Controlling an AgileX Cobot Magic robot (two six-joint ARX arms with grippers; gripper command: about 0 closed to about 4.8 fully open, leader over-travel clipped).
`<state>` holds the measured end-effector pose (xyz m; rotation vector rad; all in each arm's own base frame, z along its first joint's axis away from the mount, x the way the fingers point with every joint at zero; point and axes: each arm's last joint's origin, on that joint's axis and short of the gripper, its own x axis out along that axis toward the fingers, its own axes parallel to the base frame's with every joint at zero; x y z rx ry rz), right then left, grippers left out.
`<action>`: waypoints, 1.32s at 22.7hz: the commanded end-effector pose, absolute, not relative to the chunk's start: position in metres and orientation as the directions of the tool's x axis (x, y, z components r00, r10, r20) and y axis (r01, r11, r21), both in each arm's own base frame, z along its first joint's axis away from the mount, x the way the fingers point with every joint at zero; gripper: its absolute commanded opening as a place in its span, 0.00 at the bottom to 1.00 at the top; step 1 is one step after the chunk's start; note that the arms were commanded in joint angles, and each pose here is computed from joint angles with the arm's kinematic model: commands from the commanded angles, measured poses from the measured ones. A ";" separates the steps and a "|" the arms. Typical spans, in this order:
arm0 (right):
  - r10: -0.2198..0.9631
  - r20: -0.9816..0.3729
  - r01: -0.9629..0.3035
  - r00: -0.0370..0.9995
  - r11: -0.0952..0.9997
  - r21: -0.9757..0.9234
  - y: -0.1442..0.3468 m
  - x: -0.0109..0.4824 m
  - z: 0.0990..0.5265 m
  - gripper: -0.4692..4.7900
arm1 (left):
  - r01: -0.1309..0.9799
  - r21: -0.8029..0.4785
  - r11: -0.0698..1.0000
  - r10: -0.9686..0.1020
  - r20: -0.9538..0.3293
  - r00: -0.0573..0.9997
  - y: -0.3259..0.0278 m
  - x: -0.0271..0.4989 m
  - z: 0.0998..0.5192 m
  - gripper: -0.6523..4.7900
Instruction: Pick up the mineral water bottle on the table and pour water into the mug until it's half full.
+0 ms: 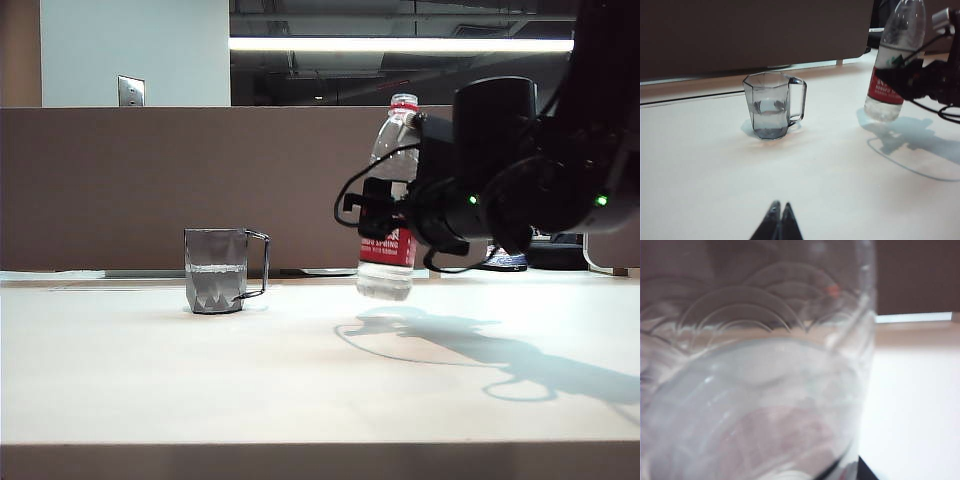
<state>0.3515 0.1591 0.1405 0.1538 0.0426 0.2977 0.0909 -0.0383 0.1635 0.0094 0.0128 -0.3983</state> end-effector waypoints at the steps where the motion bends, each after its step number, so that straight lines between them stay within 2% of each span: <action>1: 0.308 0.021 -0.308 0.951 0.942 0.135 0.157 0.345 0.143 0.69 | 0.391 0.007 0.921 -0.391 0.005 0.921 -0.038 0.090 0.166 0.11; 4: 0.344 0.009 -0.344 0.939 0.935 0.082 0.158 0.344 0.142 0.69 | 0.391 0.007 0.921 -0.391 0.006 0.921 -0.038 0.090 0.166 0.11; 16: 0.343 -0.021 -0.341 0.939 0.938 0.063 0.159 0.345 0.129 0.69 | 0.391 0.007 0.921 -0.391 0.010 0.921 -0.038 0.090 0.166 0.11; 17: 0.343 -0.021 -0.341 0.939 0.938 0.063 0.159 0.345 0.129 0.70 | 0.391 0.007 0.921 -0.391 0.009 0.921 -0.038 0.090 0.166 0.11; 20: 0.343 -0.024 -0.341 0.939 0.938 0.064 0.159 0.345 0.128 0.84 | 0.391 0.007 0.920 -0.391 0.009 0.920 -0.038 0.090 0.166 0.11; 23: 0.343 -0.029 -0.341 0.939 0.938 0.064 0.159 0.345 0.127 0.92 | 0.391 0.007 0.920 -0.391 0.009 0.920 -0.038 0.090 0.166 0.11; 24: 0.342 -0.038 -0.339 0.939 0.939 0.063 0.158 0.343 0.125 0.99 | 0.391 0.007 0.920 -0.391 0.009 0.920 -0.038 0.090 0.166 0.11; 30: 0.328 -0.032 -0.326 0.944 0.943 0.071 0.151 0.330 0.132 1.00 | 0.391 0.007 0.921 -0.391 0.010 0.920 -0.038 0.090 0.166 0.11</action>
